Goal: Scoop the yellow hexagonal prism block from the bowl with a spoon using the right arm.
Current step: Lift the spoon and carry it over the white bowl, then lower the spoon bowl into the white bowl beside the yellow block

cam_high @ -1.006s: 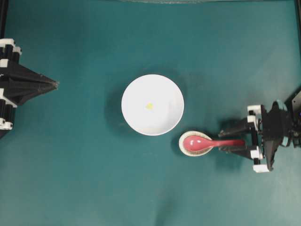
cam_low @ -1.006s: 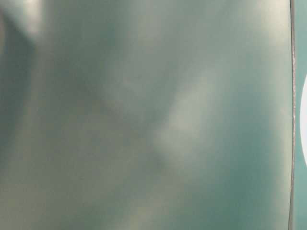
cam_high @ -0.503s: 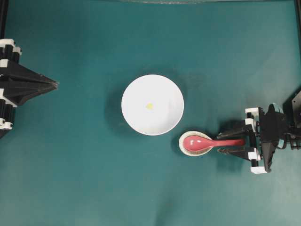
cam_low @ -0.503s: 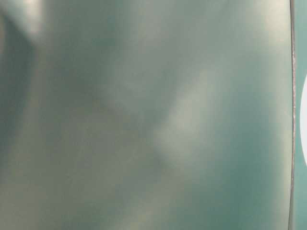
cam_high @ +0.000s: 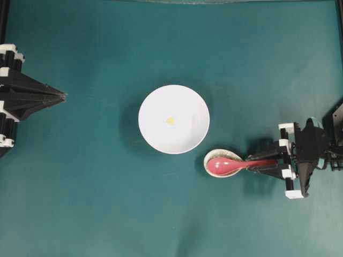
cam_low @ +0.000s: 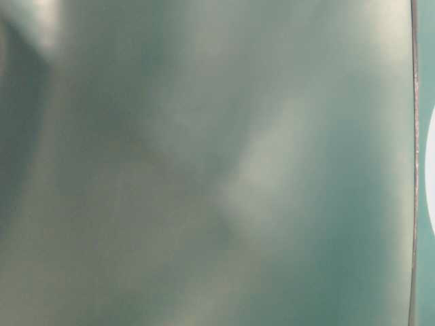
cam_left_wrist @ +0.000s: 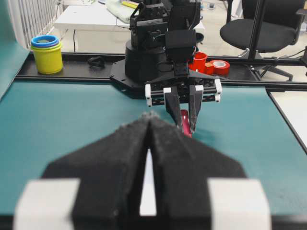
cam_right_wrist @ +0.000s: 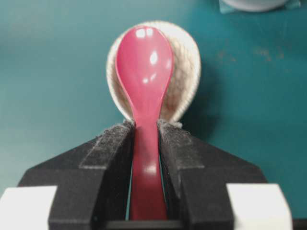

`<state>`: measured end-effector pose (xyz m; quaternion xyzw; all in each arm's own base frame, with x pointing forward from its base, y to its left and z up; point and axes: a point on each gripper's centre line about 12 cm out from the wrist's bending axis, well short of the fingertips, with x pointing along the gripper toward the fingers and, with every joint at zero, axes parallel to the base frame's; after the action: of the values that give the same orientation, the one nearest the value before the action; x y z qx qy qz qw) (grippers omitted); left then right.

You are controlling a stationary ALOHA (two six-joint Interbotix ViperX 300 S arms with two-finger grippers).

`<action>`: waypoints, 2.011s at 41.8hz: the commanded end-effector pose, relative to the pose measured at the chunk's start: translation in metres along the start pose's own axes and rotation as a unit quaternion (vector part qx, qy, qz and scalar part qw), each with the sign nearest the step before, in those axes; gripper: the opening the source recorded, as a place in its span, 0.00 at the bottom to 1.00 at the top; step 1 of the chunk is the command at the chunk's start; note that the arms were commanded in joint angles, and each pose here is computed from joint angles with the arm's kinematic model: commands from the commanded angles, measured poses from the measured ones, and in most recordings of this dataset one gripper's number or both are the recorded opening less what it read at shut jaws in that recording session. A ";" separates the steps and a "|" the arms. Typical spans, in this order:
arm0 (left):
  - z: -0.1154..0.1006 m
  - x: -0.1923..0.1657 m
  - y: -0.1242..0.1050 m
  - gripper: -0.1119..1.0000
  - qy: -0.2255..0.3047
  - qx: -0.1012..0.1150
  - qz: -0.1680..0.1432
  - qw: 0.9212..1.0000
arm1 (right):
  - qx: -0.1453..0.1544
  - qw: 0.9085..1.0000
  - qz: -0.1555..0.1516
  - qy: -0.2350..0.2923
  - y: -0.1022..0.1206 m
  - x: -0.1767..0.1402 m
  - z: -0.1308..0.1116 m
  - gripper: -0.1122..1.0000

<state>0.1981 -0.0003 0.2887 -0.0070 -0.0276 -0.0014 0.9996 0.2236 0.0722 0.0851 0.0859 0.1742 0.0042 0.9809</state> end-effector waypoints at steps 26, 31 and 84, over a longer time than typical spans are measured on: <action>0.002 0.001 0.000 0.10 0.015 -0.001 0.000 1.000 | 0.055 0.998 -0.019 0.032 -0.023 0.005 0.119 0.30; 0.001 0.001 0.000 0.10 0.019 -0.001 0.001 1.000 | 0.058 0.996 -0.018 0.061 -0.030 0.010 0.145 0.30; -0.003 0.003 0.000 0.10 0.028 0.002 0.001 1.000 | 0.097 0.941 -0.053 0.321 -0.091 0.081 0.192 0.30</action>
<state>0.1987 -0.0002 0.2806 -0.0055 0.0054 -0.0009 1.0000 0.3598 -0.0442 0.2079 0.1696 0.4975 -0.0340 0.8501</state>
